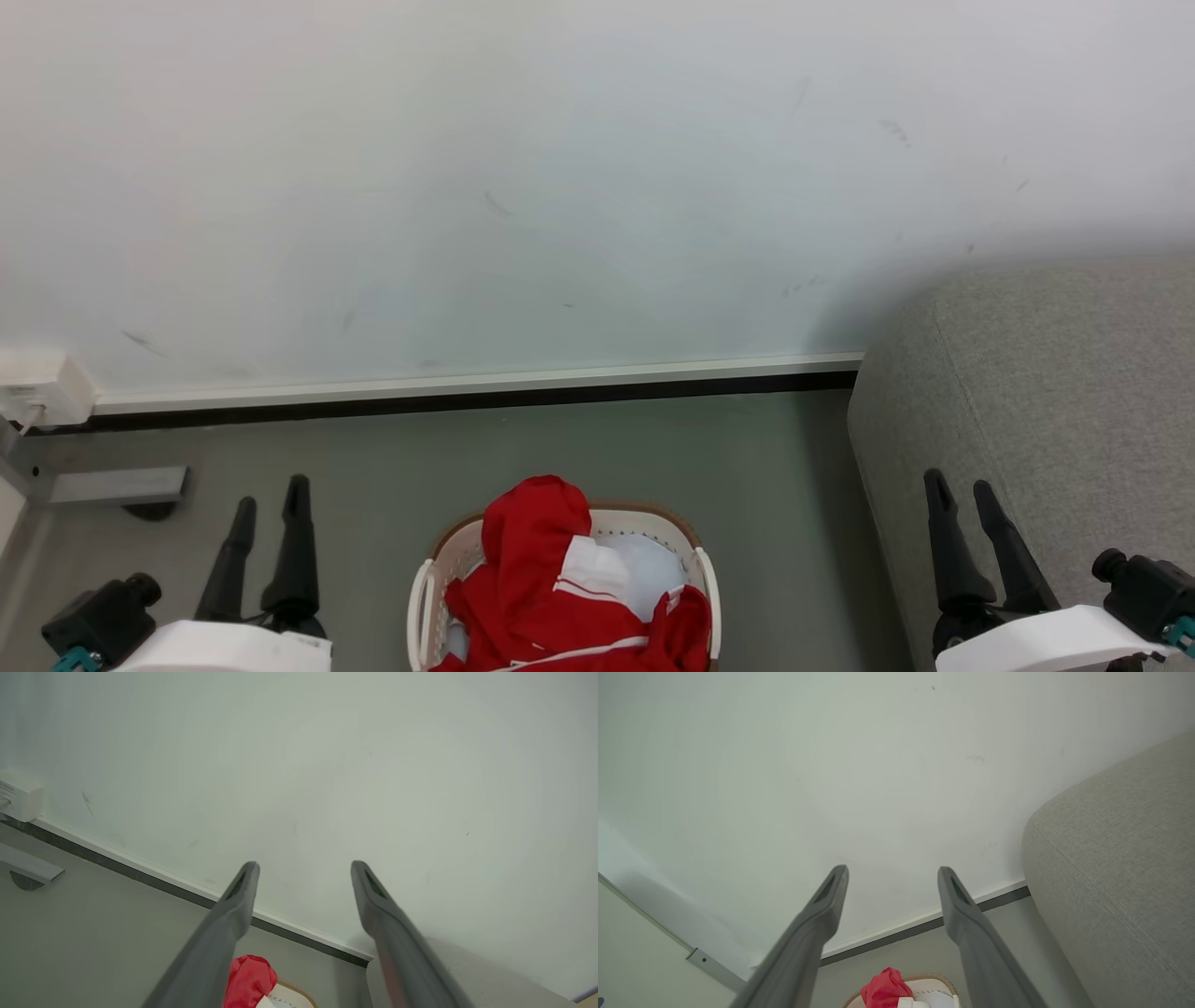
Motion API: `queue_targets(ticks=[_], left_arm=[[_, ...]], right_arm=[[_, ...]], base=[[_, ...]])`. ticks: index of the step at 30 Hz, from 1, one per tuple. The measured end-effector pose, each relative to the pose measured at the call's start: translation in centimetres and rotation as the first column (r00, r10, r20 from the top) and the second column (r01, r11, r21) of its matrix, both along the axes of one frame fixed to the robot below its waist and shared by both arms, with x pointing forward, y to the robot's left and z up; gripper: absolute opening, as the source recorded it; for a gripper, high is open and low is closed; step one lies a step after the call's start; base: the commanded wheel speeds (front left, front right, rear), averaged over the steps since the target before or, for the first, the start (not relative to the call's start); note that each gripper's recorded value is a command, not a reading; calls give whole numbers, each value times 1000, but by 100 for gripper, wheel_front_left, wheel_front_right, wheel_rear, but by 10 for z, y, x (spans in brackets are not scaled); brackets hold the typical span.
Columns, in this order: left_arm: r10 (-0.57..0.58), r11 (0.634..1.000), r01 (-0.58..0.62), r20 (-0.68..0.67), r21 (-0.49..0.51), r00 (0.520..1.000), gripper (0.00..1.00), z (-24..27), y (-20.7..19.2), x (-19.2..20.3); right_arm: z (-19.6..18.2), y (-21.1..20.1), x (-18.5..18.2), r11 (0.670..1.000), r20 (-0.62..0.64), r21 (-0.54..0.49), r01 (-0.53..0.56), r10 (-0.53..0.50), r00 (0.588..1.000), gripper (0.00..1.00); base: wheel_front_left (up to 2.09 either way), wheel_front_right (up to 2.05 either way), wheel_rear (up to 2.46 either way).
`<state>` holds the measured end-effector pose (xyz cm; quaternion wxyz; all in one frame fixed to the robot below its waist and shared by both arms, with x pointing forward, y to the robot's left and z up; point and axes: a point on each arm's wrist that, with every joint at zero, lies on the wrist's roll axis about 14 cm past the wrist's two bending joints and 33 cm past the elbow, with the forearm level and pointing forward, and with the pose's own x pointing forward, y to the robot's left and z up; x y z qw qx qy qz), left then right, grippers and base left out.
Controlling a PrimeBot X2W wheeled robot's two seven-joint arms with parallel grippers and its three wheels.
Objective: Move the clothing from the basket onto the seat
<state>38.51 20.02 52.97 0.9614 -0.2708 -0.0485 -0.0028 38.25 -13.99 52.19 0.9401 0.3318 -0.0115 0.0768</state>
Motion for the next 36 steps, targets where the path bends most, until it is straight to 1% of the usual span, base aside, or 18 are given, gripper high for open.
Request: queue_targets(ticks=[14,22,36], left_arm=[[-23,987,17,31,158,999,100,6,-7,2],[-30,971,18,49,237,998,100,10,-9,2],[-46,938,16,78,346,996,100,16,-13,1]], right_arm=[[6,4,-3,992,51,-126,1,5,999,100],[5,10,-5,983,66,-181,-9,21,998,100],[9,18,-5,962,102,-271,-19,48,994,100]], base=[[0,0,0],[0,0,0],[0,0,0]])
